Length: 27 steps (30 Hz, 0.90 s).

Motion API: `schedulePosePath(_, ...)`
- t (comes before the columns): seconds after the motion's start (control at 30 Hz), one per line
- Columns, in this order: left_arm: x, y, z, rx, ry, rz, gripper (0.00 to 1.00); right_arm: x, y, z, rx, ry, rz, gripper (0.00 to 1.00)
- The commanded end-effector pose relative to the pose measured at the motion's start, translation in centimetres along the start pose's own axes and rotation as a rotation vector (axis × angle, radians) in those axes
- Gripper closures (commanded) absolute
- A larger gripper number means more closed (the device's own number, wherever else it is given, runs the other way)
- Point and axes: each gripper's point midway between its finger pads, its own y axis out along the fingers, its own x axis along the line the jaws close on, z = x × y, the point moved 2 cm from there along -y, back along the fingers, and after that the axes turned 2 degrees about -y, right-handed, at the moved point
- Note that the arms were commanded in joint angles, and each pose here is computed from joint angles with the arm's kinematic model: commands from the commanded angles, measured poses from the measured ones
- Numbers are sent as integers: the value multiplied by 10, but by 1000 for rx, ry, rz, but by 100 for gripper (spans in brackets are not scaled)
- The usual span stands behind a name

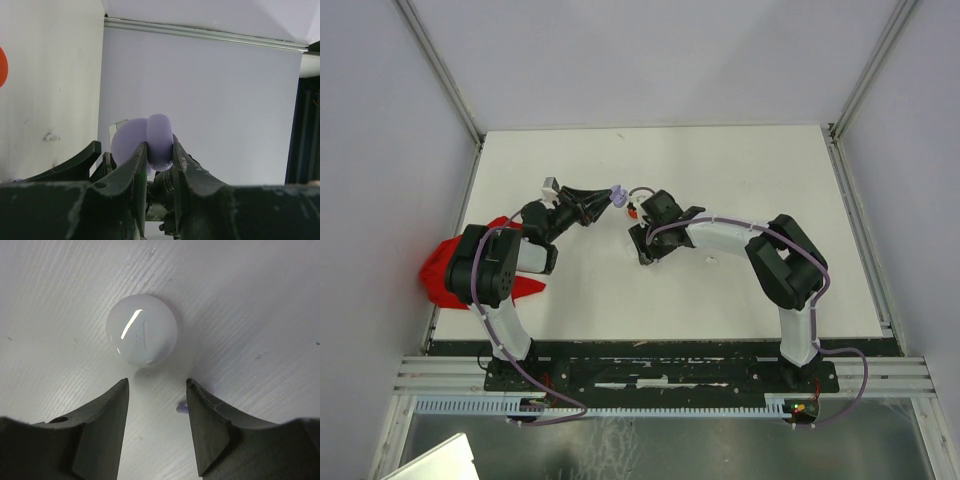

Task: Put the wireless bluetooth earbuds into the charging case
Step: Pick up the earbud from the center of the board.

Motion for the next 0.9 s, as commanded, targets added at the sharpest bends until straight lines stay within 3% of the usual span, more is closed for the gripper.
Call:
schedulePosePath(0.0,-20,-3,5,17,85,71,97,6,-15,-9,-45,-32,-8,42)
schedulePosePath(0.53,-18,-3,4,15,83,69,97,3,-26,7,-27,-54,13,42)
schedulePosePath(0.73,-19,-2,4,14,84,72,97,10,-48,-19,-122,-56,-1,42)
schedulePosePath(0.87,-21,-2,4,15,85,73,97,-1,-66,-35,-143,-38,103,42)
